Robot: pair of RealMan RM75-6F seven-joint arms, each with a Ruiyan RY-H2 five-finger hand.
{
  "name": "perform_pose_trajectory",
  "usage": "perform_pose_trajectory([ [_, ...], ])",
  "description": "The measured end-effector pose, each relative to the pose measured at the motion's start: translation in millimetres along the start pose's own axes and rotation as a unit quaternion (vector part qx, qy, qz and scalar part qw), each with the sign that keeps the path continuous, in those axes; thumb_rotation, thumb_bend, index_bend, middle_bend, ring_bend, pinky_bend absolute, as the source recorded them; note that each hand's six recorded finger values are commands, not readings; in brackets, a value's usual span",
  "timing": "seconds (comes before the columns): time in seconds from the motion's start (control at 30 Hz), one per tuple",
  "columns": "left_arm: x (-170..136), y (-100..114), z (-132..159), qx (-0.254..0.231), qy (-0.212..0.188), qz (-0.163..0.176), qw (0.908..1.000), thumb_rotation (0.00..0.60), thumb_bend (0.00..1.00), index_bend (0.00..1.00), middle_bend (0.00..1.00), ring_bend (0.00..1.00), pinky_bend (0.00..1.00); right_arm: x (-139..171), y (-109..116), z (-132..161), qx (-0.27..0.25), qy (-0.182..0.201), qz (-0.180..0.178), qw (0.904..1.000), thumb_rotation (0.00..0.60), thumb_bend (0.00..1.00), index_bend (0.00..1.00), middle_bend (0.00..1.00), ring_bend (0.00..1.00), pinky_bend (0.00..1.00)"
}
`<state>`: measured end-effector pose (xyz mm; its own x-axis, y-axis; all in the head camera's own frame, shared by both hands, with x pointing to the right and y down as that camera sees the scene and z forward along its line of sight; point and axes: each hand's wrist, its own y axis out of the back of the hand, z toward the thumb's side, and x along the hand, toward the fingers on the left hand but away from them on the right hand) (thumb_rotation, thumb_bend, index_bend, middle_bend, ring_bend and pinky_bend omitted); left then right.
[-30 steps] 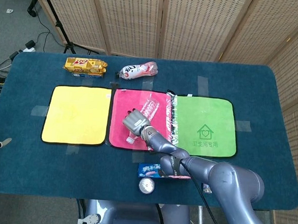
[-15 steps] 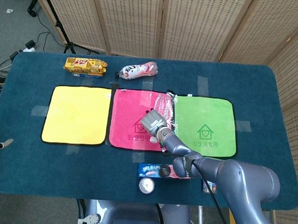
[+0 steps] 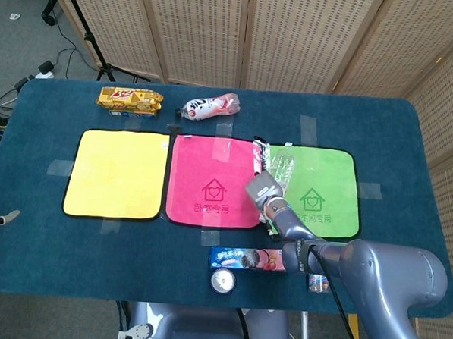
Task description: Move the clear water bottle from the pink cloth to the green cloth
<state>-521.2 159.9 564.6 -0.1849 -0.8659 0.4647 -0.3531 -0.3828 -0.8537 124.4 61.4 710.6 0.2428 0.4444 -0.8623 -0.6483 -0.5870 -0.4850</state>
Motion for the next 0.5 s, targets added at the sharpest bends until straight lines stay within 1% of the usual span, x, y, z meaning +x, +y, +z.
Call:
perform_pose_trajectory([
  [0.2,-1.2,0.0,1.1,0.0,-0.002,0.0,1.0,0.6,0.0,0.0,0.0,0.0,0.0,12.4,-12.9,-27.6,0.021,-0.033,0.022,0.999,0.6,1.0,0.4,0.31,0.16,0.21],
  [0.4,-2.4,-0.4,2.8,0.001,-0.006,0.0,1.0,0.6,0.0,0.0,0.0,0.0,0.0,19.9,-23.6,-40.9,0.033,-0.048,0.039,0.9976,0.6,1.0,0.4,0.31,0.16,0.22],
  [0.5,-2.8,-0.3,3.5,0.0,-0.007,0.0,1.0,0.6,0.0,0.0,0.0,0.0,0.0,23.2,-24.5,-43.5,0.034,-0.05,0.04,0.9974,0.6,1.0,0.4,0.31,0.15,0.21],
])
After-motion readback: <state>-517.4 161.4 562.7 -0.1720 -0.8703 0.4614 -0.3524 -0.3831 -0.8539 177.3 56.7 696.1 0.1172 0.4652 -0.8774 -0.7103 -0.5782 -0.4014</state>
